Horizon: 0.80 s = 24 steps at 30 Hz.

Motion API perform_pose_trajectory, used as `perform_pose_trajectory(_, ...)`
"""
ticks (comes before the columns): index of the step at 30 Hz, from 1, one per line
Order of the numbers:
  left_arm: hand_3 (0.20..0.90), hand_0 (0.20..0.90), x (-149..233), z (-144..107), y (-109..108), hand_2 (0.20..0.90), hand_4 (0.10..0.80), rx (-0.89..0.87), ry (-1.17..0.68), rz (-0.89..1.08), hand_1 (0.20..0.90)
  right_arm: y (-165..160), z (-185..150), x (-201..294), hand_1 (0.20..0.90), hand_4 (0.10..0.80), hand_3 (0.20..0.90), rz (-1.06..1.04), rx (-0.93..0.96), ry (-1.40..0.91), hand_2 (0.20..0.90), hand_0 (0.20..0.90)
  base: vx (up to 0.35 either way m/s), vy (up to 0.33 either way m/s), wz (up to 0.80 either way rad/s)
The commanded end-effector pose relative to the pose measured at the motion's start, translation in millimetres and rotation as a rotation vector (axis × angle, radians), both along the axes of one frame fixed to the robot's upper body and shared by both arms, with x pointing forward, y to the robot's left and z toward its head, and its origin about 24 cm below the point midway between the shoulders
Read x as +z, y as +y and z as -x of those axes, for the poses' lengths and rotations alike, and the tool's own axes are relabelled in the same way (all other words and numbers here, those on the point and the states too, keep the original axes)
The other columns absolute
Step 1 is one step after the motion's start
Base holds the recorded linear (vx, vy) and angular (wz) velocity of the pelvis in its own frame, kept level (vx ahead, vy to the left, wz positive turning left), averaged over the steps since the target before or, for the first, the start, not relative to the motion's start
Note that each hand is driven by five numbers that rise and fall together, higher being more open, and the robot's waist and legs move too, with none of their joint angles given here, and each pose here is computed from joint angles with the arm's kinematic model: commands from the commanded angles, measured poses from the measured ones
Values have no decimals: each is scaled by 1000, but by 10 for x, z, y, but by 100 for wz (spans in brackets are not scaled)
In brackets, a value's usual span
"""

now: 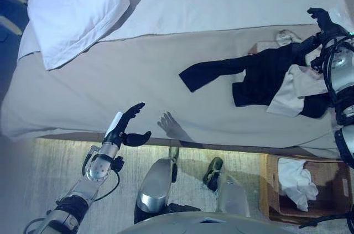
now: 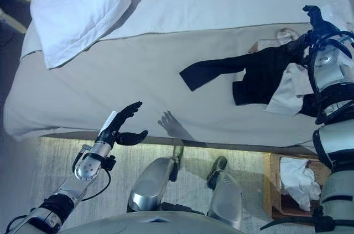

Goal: Pick up the clothes from the bed and place them into the basket

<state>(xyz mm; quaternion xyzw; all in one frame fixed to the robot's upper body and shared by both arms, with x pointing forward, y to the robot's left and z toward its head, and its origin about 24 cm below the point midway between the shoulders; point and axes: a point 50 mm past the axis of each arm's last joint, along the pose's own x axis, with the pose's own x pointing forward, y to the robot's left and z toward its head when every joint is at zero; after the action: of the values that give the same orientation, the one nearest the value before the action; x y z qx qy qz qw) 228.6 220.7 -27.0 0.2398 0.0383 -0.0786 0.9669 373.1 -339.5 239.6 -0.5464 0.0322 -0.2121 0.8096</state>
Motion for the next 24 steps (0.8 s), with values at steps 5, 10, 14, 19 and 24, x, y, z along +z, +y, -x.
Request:
perform_pose_trajectory(5,900,900,292,-32,-70,900,800,-63,-201,45,900,396,-101,830,900,800,900,168,40,-208,900,900,-55,45,17)
perform_pose_trajectory(10,900,900,324,-1,-84,900,800,-44,-226,65,900,390,-145,687,900,800,900,196,8,-124,900,900,-8,30,18)
perform_pose_trajectory(14,900,900,352,16,-52,900,800,-16,-230,101,900,308,-151,527,900,800,900,217,-57,-19,900,900,-17,11,16)
perform_pose_trajectory(19,900,900,384,31,-78,900,800,-20,-245,110,900,82,-85,334,900,800,900,198,-166,99,900,900,-13,3,5)
perform_pose_trajectory(24,900,900,455,31,-74,900,800,-23,-277,114,900,-150,29,259,900,800,900,194,-260,143,900,900,-5,-15,0)
